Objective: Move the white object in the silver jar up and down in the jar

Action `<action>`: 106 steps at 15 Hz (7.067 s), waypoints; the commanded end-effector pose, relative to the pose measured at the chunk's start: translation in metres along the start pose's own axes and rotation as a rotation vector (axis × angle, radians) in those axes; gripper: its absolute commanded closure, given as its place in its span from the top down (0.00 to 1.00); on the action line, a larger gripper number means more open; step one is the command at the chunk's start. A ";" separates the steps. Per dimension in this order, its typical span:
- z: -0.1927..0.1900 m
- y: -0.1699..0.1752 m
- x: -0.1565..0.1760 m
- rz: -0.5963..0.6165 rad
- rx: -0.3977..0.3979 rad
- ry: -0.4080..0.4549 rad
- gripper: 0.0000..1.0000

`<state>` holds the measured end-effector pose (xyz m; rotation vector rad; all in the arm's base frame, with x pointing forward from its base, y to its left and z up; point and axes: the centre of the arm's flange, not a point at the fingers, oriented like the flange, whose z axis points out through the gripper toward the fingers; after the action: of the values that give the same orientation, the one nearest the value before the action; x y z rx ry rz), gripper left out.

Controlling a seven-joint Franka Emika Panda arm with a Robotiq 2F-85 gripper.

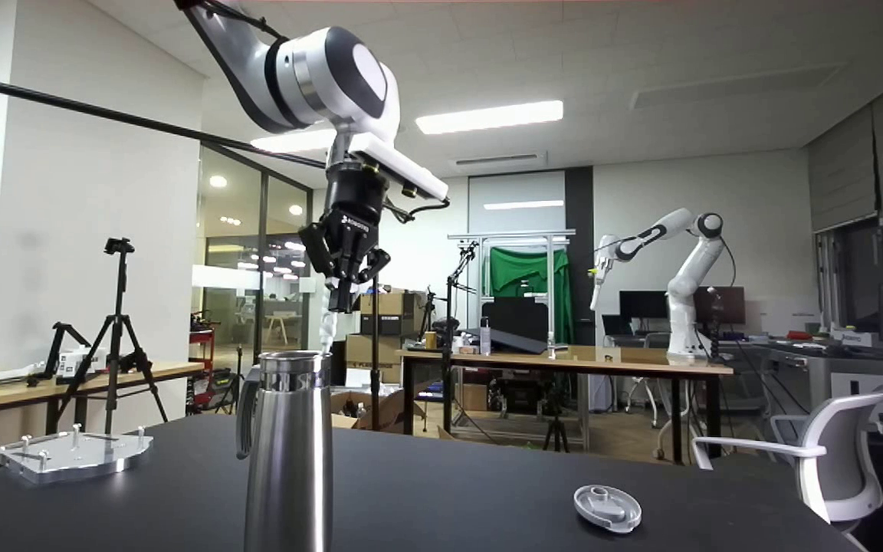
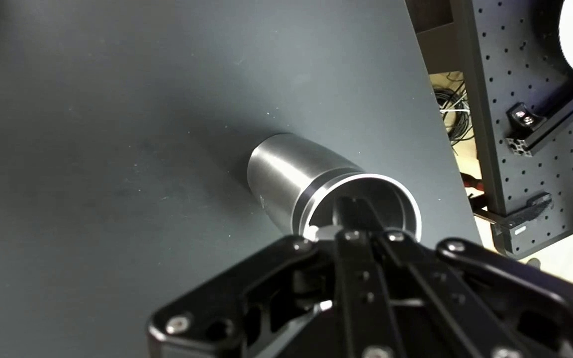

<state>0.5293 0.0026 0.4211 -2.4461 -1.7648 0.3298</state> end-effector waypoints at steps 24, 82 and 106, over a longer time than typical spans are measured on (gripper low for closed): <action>-0.018 -0.008 0.039 -0.725 -0.043 -0.220 1.00; -0.111 -0.110 0.015 -0.510 -0.272 -0.178 0.04; -0.054 -0.067 -0.017 -0.354 -0.165 -0.141 0.04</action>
<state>0.4737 0.0218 0.5331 -2.1735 -2.4103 0.3680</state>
